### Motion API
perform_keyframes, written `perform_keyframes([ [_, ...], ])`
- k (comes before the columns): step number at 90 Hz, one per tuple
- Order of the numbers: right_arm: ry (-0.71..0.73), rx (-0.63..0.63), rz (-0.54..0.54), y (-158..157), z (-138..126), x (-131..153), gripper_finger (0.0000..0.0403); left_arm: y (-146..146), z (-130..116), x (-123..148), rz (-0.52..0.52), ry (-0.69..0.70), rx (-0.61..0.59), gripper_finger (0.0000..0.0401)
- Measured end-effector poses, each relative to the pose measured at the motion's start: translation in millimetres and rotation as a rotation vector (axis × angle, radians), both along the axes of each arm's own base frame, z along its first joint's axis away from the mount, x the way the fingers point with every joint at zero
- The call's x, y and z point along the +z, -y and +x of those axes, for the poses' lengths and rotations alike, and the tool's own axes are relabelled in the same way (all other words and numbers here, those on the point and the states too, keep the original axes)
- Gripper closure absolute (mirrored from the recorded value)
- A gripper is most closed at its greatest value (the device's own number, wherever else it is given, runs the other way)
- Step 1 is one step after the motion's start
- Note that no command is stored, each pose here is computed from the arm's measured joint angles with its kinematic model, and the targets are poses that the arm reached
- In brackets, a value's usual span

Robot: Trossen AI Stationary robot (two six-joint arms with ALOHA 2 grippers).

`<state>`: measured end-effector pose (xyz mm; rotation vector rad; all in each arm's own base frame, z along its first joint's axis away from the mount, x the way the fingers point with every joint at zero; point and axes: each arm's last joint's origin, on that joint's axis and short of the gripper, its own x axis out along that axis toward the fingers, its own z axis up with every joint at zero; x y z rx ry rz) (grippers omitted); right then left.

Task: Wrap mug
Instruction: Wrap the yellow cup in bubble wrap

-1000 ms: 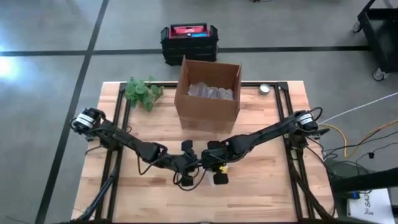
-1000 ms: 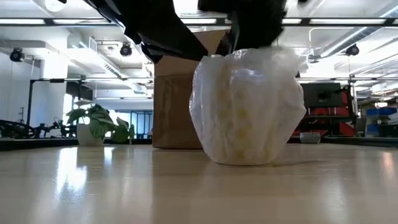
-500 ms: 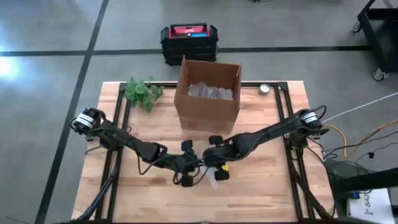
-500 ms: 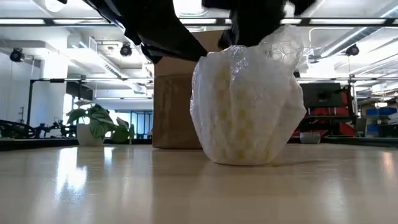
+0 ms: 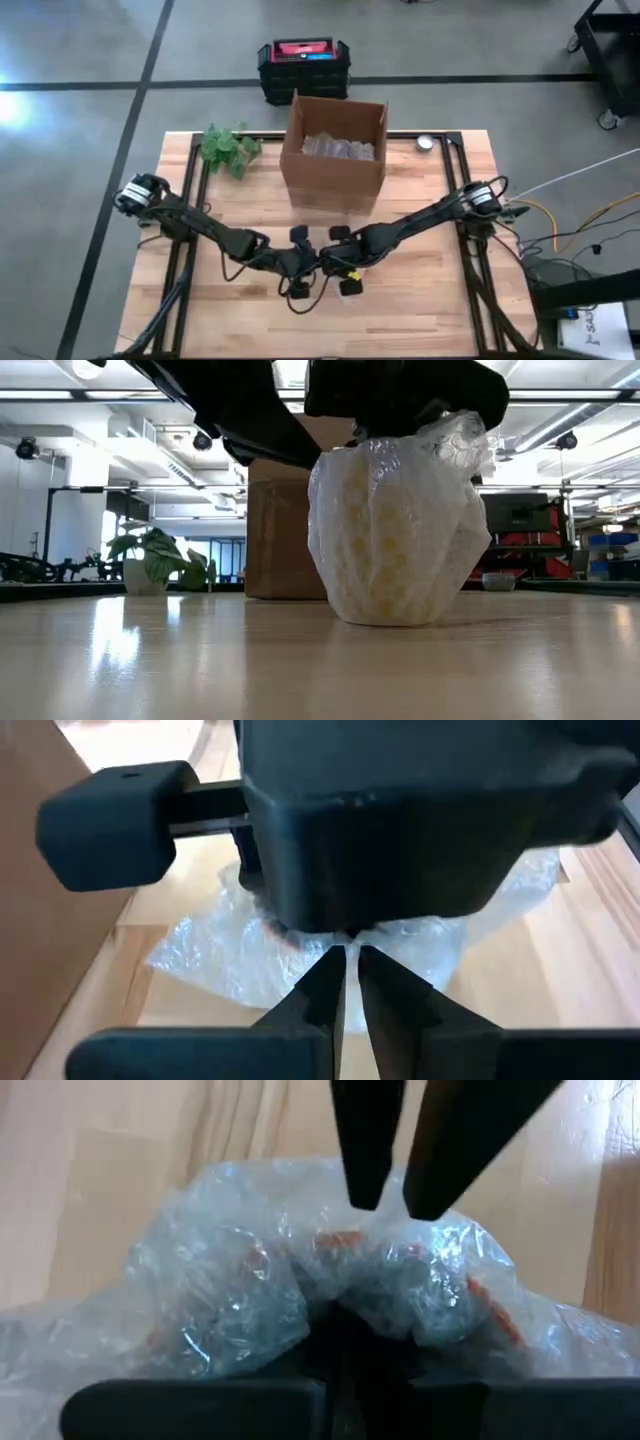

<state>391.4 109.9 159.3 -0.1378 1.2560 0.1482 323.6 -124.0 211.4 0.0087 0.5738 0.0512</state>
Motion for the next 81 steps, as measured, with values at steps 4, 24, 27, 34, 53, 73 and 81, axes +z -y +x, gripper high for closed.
perform_keyframes([
  [4, 0.017, 0.0, 0.005, 0.4, -1.3, 6.9, 0.039, 0.0, 0.0, 0.0, 0.005, 0.0, -0.003, 0.0381],
  [24, 0.104, 0.018, 0.066, 1.5, -14.8, 53.3, 0.0389, -0.1, -0.1, -0.1, 0.009, -0.001, -0.004, 0.0381],
  [27, 0.117, 0.026, 0.073, 1.8, -16.3, 58.7, 0.0389, -0.1, -0.1, -0.1, 0.01, -0.001, -0.004, 0.0381],
  [34, 0.136, 0.034, 0.081, 2.3, -18.8, 66.5, 0.0389, -0.1, -0.2, -0.3, 0.011, -0.004, -0.004, 0.0381],
  [53, 0.166, 0.02, 0.046, 1.7, -5.6, 47.4, 0.0389, -0.2, -0.5, -0.5, 0.015, -0.008, -0.005, 0.0381],
  [73, 0.09, 0.017, 0.037, -2.2, 10.5, -1.6, 0.0389, -1.1, -4.0, -3.5, 0.024, -0.056, -0.008, 0.0381],
  [81, 0.058, 0.019, 0.056, -3.2, 11.4, -10.5, 0.0389, -1.1, -4.3, -3.8, 0.026, -0.061, -0.008, 0.0381],
])
